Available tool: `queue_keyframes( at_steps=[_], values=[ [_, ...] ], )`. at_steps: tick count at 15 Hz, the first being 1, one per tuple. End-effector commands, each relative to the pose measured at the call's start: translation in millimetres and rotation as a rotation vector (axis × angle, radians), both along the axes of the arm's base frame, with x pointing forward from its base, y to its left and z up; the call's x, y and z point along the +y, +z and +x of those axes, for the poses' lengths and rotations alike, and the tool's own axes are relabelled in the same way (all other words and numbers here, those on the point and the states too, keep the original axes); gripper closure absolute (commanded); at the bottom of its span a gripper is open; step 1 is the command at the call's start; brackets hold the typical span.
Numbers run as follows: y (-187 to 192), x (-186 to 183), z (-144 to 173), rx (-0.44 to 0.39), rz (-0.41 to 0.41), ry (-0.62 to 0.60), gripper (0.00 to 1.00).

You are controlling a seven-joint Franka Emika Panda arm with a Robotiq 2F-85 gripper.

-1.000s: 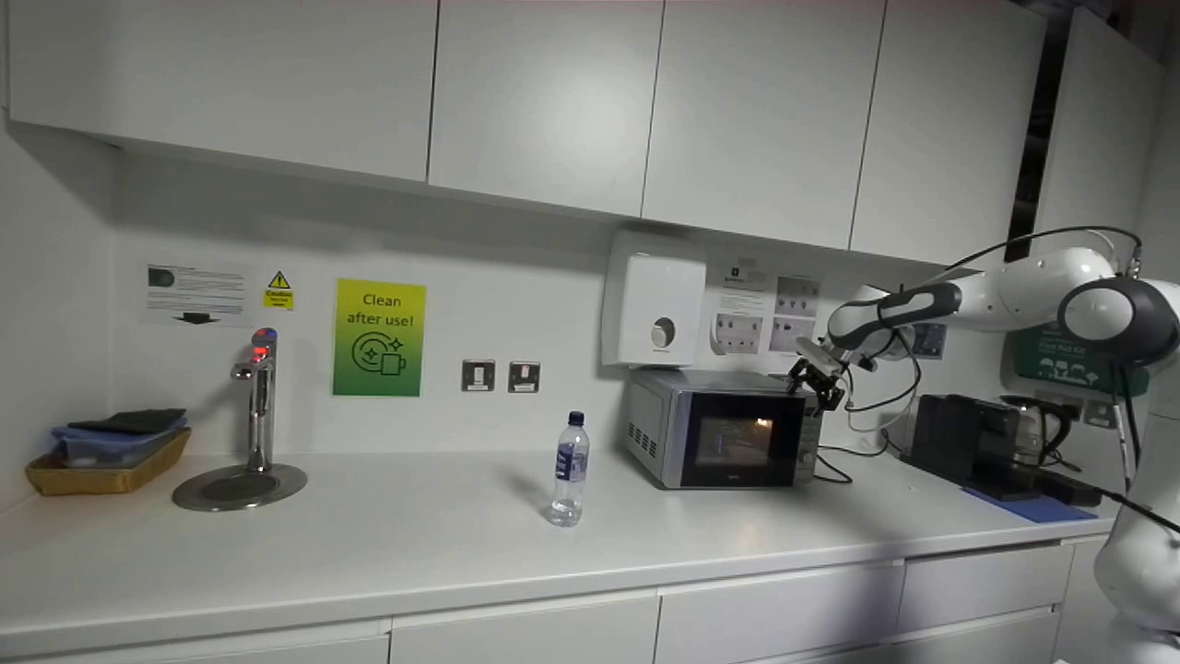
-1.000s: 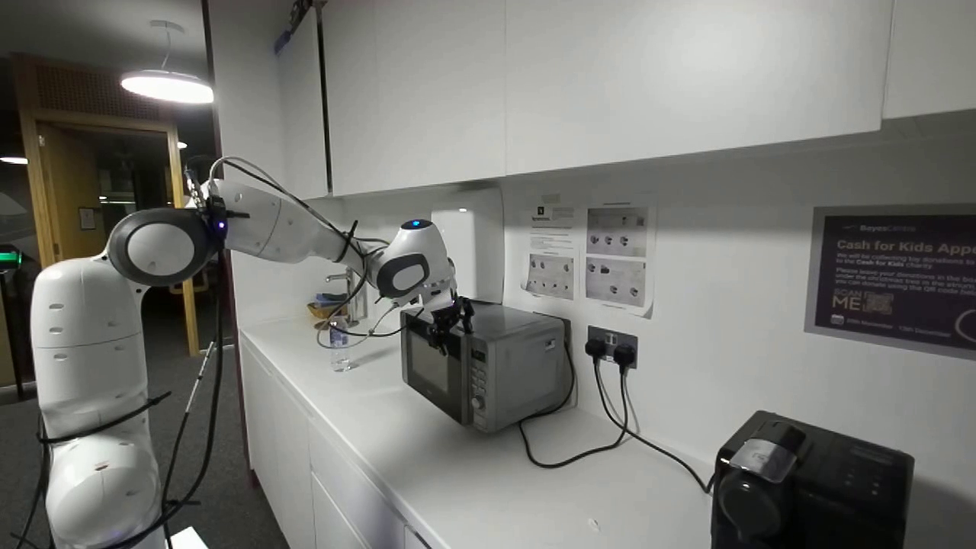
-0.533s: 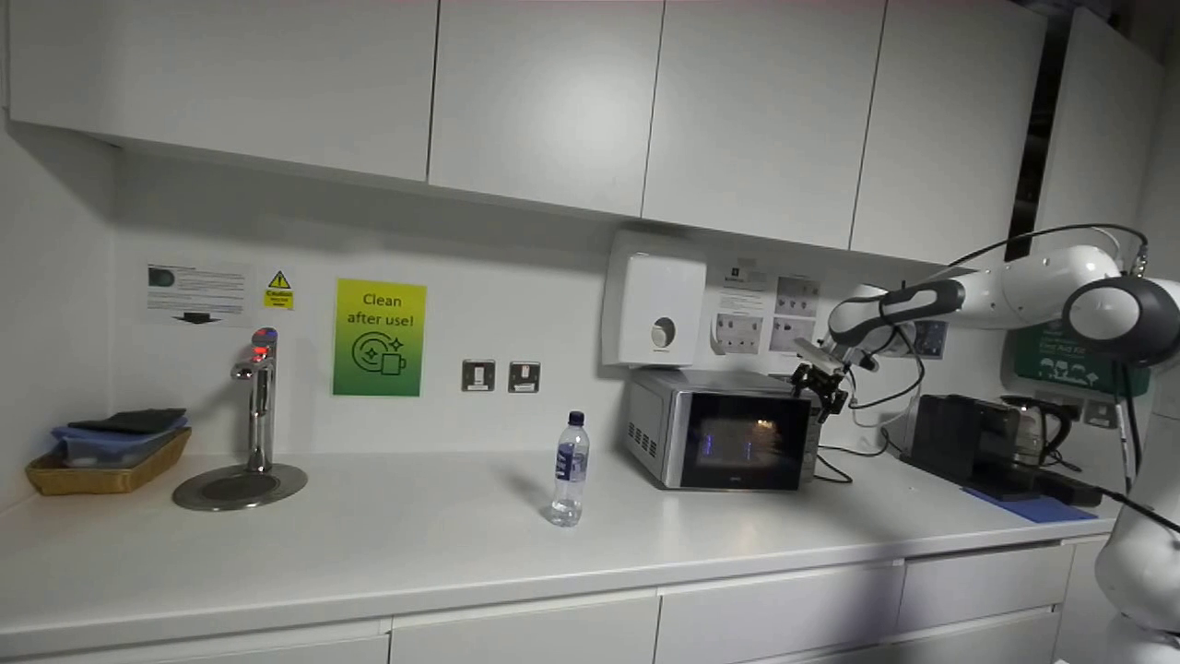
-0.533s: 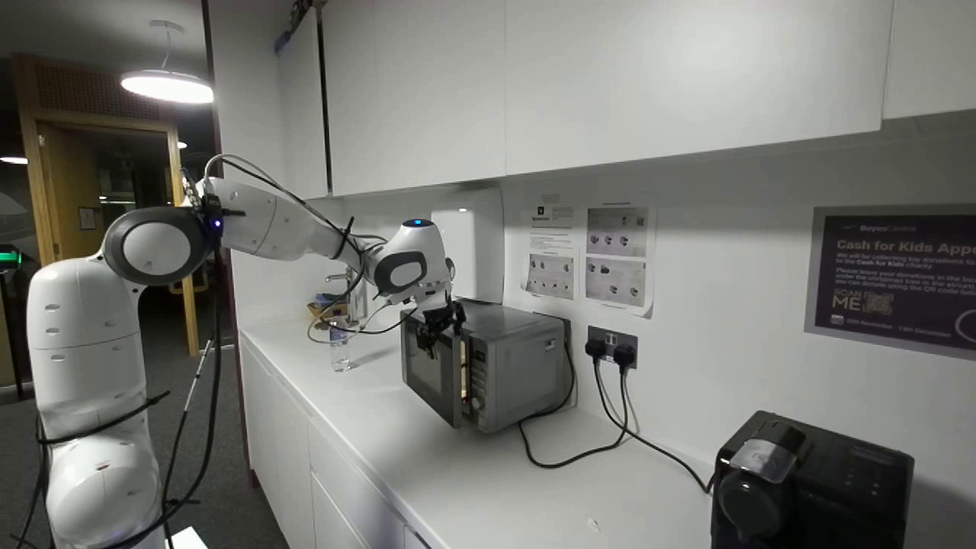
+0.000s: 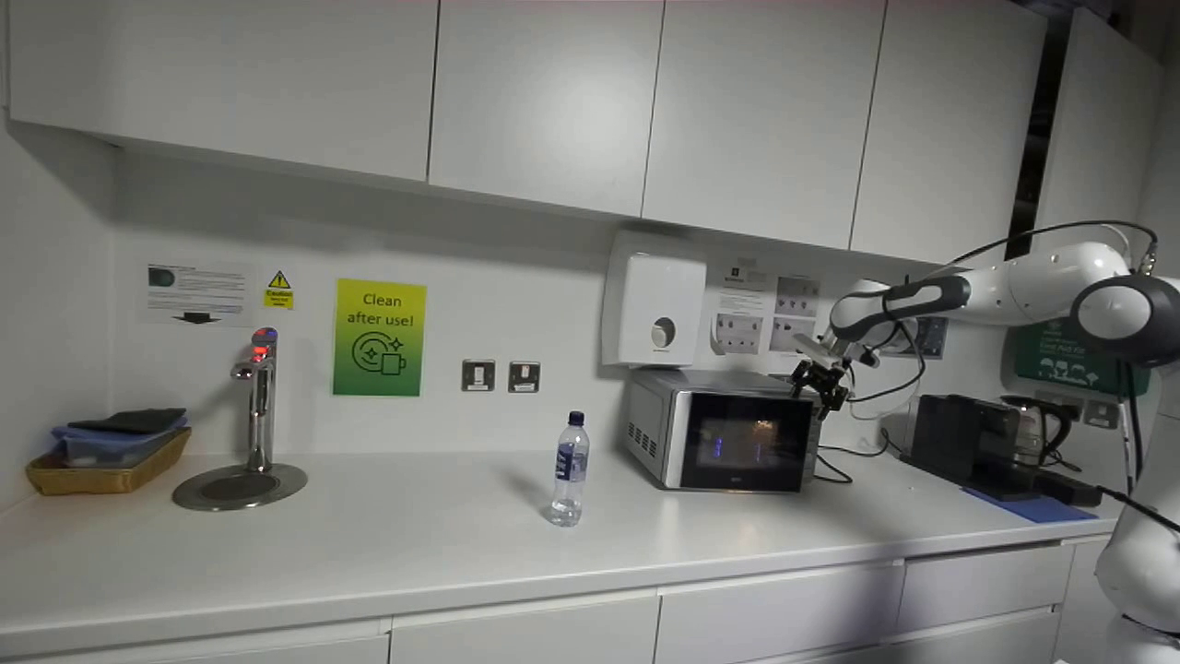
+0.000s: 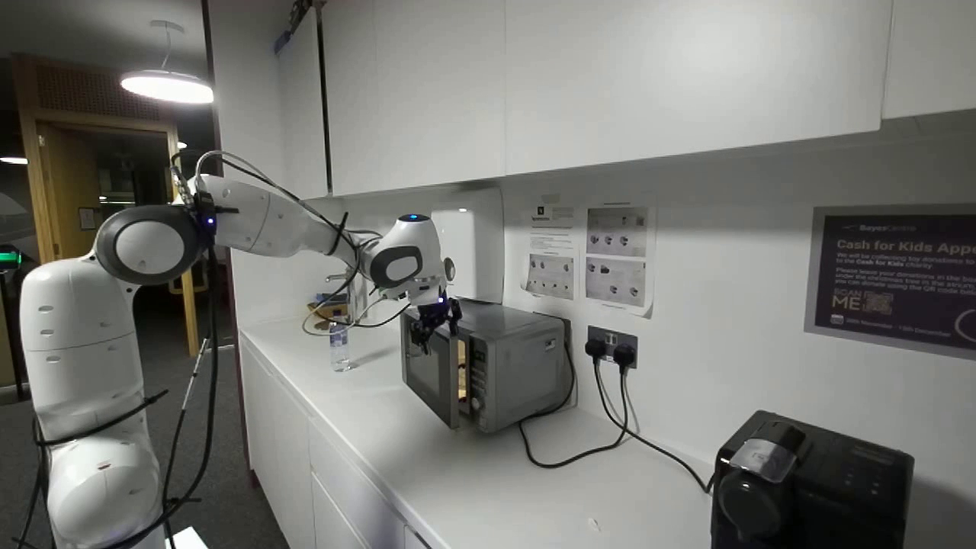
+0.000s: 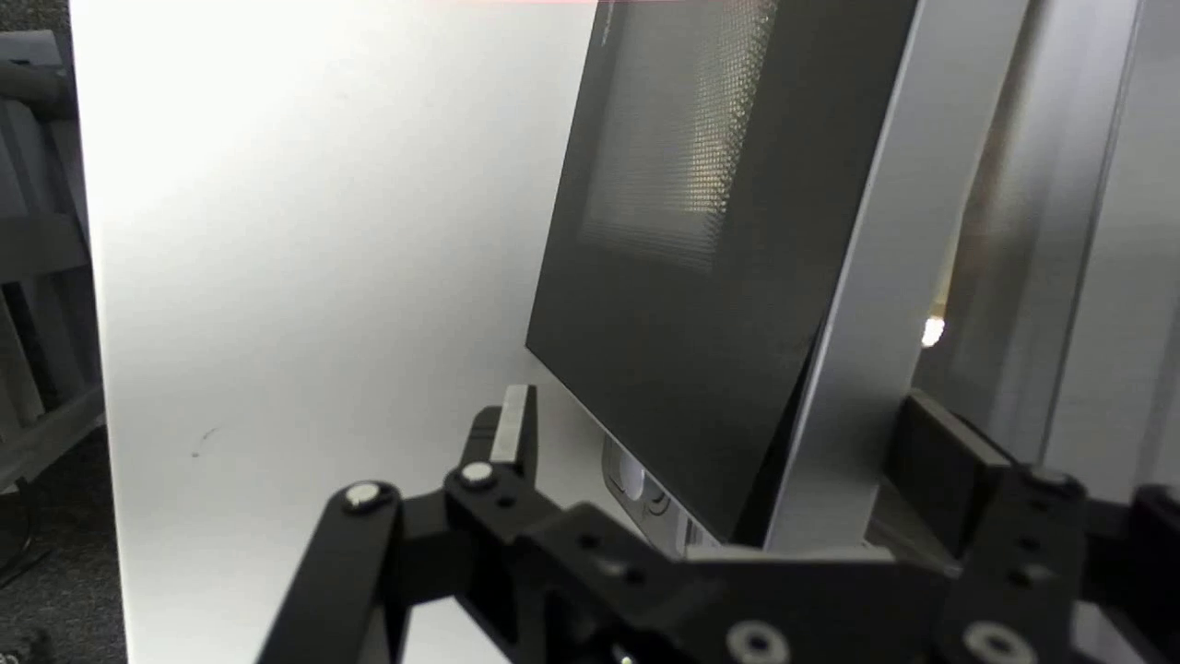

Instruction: Open the microwave door.

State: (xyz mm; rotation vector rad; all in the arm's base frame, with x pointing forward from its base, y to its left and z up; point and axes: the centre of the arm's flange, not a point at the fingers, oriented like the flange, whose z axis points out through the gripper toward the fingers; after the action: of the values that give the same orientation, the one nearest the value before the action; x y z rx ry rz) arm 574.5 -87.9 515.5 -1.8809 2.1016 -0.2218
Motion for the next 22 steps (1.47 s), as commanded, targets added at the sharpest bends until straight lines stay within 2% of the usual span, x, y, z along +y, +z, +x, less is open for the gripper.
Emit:
queue_keyframes(
  at_steps=[1, 12, 22],
  values=[
    [7, 9, -16, 0.017, 0.007, -0.046, 0.00],
    [-9, 29, -26, 0.074, 0.012, -0.223, 0.00],
    [-3, 74, -40, 0.072, 0.028, -0.307, 0.00]
  ],
)
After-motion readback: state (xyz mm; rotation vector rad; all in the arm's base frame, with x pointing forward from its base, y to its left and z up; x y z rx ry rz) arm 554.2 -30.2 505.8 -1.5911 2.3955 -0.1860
